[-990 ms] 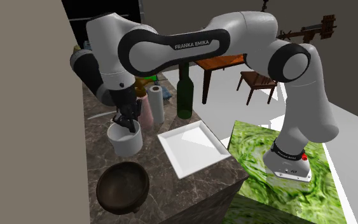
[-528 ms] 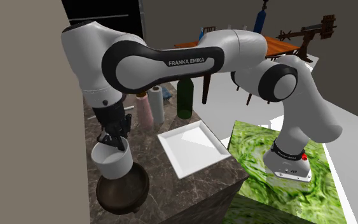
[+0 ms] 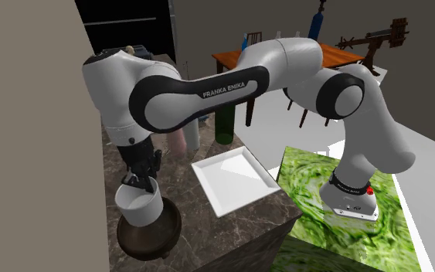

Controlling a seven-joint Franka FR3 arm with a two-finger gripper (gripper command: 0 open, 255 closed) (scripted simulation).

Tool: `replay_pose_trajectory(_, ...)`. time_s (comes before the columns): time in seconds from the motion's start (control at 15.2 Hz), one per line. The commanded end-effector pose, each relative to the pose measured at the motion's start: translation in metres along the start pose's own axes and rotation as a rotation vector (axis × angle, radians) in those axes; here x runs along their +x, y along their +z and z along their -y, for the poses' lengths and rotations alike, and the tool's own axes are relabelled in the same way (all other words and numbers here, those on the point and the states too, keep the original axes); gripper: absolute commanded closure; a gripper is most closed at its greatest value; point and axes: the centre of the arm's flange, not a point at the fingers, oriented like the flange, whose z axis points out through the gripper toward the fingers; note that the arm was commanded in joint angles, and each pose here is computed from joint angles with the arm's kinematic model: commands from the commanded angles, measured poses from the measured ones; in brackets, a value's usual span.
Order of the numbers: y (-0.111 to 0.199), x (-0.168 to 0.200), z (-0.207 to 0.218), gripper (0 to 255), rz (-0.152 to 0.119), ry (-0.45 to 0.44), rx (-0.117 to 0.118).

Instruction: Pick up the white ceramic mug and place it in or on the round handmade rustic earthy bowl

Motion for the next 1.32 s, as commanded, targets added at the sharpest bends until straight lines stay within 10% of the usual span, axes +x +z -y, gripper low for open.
replay_pose_trajectory(0.0,0.01,0.0,-0.001,255,-0.001,0.0,0.001)
replay_pose_trajectory(0.79,0.032,0.003,-0.002,255,-0.001,0.0,0.001)
replay_pose_trajectory(0.86,0.032,0.003,-0.002,0,-0.001,0.0,0.001)
replay_pose_trajectory(1.25,0.019,0.003,-0.002,0,-0.001,0.0,0.001)
